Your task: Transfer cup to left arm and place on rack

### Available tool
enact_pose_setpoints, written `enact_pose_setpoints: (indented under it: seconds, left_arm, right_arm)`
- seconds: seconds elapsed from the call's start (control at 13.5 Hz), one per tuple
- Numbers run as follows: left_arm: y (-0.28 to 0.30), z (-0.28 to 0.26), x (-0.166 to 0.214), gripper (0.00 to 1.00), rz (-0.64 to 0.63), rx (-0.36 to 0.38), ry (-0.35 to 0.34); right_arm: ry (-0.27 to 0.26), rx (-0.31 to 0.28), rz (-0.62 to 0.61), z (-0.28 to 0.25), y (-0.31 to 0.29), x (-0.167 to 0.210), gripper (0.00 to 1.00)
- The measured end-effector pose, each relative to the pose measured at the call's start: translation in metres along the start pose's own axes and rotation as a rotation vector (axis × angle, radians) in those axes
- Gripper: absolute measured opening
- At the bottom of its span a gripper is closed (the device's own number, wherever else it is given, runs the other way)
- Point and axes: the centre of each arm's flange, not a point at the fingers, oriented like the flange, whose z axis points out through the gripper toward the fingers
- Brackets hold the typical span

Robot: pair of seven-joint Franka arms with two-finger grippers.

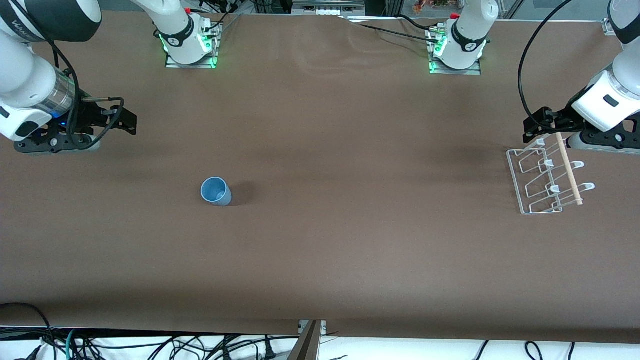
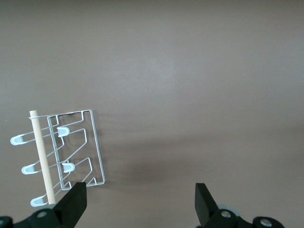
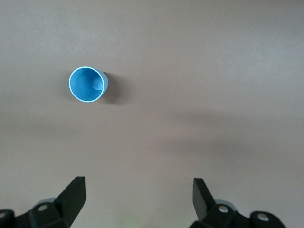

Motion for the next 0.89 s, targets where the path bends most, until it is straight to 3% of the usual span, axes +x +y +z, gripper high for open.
enact_pose_setpoints:
  seconds: [0.89]
  left_arm:
    - [0.0012, -0.0003, 0.0000, 1.00, 0.002, 0.000, 0.001]
  right_arm:
    - [-0.034, 0.004, 0.005, 0.0032, 0.0014, -0.0031, 1.00]
